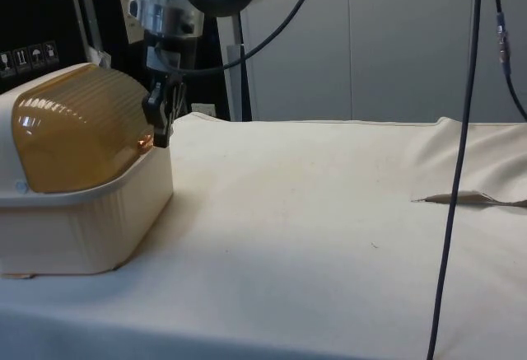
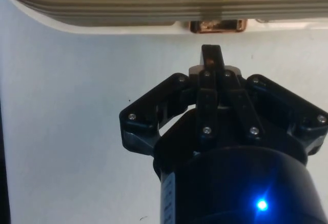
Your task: Open the lid, then close it.
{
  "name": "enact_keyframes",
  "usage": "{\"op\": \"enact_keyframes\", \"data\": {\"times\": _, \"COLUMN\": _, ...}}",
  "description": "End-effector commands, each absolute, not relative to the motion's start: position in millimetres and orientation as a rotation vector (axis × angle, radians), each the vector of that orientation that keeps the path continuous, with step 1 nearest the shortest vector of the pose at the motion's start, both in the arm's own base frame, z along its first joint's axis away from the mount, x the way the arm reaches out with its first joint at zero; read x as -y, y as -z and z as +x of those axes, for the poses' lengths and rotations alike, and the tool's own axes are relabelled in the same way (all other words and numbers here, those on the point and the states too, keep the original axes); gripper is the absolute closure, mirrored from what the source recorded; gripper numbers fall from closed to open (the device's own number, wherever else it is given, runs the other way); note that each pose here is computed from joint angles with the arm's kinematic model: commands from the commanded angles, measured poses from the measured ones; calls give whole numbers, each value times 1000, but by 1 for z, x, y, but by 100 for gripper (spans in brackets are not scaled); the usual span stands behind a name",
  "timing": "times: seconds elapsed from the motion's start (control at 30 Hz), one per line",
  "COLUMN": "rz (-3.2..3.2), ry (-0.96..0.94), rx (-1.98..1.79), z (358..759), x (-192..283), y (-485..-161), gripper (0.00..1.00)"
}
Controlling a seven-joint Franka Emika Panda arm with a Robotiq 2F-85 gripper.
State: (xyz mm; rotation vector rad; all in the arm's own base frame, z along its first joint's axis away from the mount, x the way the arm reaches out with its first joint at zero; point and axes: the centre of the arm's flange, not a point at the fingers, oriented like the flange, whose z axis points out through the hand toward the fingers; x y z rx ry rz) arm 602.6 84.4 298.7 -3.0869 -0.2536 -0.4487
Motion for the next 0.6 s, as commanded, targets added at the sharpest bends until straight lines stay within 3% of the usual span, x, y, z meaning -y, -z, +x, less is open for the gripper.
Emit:
{"op": "enact_keyframes", "data": {"times": 0.0, "rz": -3077, "ry": 461, "rx": 249, "z": 604, "x": -86, "y": -297, "gripper": 100}}
{"op": "enact_keyframes", "data": {"times": 0.57, "rz": -3079, "ry": 495, "rx": 253, "z": 618, "x": -86, "y": -301, "gripper": 100}}
